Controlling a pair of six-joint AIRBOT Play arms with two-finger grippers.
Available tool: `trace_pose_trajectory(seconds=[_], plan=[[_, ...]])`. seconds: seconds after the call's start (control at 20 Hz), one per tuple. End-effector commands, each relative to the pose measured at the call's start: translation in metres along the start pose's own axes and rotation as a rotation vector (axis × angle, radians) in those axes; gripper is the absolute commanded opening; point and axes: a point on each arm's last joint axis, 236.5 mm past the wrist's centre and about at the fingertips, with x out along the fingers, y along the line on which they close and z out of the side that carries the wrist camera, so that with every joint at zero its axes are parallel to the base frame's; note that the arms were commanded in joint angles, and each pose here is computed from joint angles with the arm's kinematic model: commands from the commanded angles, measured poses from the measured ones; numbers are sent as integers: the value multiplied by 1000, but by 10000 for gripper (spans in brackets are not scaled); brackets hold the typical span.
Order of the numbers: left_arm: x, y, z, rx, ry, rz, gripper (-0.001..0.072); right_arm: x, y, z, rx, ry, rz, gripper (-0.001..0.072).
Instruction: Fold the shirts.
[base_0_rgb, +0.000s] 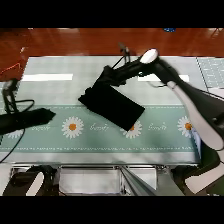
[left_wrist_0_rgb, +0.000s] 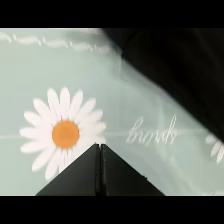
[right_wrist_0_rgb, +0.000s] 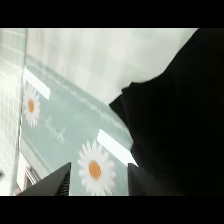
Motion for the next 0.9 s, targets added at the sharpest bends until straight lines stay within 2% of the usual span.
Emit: trace_pose_trajectory(seconds=[0.0,0.15,0.25,0.4,0.55,0.65,0.85], plan=[[-31,-5,49,-12,-159,-1,19,-101,-21,-19,-67,65,-179,407],[-48,-14,68,-9,-217,-13,19,-219,-80,-38,-56,-97,-638,408],[-44,-21,61,-31,-190,-53,19,-256,-112,-74,38,-224,-764,408],[-32,-23,46,-66,-144,-85,19,-239,-161,-142,265,-363,-728,408],[-20,-16,32,-87,-102,-79,19,-174,-179,-191,489,-373,-508,408],[-14,-13,26,-97,-84,-76,19,-141,-179,-204,578,-343,-379,408],[-6,-7,15,-107,-56,-70,19,-109,-178,-196,650,-292,-248,408]])
